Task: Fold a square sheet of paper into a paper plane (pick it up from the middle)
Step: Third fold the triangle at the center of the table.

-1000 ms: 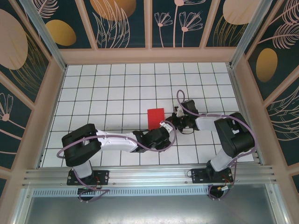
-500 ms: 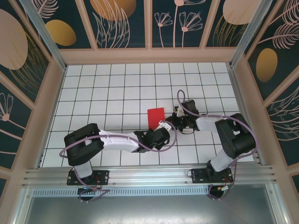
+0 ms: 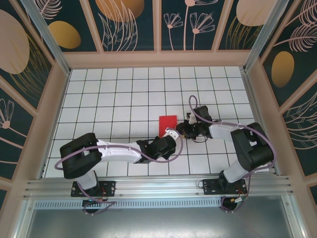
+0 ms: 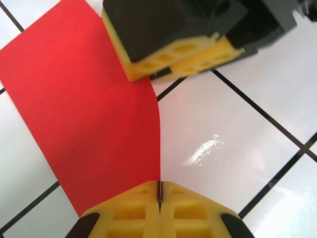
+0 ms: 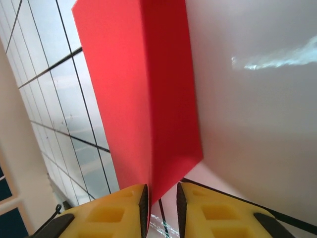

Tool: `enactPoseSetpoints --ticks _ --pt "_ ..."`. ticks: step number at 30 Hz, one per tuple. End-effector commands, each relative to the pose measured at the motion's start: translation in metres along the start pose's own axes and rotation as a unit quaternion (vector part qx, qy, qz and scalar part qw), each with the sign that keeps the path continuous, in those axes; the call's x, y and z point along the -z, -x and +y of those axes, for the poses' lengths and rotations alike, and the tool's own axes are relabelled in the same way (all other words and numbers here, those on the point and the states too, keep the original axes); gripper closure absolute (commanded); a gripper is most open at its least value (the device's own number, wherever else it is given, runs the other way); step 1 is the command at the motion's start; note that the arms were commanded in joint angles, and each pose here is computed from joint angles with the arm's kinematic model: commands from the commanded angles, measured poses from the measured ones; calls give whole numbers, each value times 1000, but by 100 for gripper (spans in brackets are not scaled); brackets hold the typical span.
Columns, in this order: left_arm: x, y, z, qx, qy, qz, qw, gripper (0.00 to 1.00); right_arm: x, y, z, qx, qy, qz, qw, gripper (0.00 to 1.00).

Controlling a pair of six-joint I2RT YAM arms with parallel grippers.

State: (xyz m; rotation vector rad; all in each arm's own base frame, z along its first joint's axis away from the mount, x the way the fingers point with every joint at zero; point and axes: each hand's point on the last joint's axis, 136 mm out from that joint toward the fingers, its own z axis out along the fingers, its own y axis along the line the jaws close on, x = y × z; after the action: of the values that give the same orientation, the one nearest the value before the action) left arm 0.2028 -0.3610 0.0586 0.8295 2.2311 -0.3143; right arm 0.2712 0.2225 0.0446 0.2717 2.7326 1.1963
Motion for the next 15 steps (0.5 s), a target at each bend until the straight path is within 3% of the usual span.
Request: enactPoseSetpoints --ticks 1,6,15 --pt "8 7 -4 8 -20 -23 1000 100 14 20 14 41 -15 -30 999 75" --pt "8 5 -9 12 -42 -23 999 100 12 36 27 49 -8 -39 998 75" --pt "9 -1 -16 5 -77 -14 997 100 -29 43 30 73 -1 21 997 87"
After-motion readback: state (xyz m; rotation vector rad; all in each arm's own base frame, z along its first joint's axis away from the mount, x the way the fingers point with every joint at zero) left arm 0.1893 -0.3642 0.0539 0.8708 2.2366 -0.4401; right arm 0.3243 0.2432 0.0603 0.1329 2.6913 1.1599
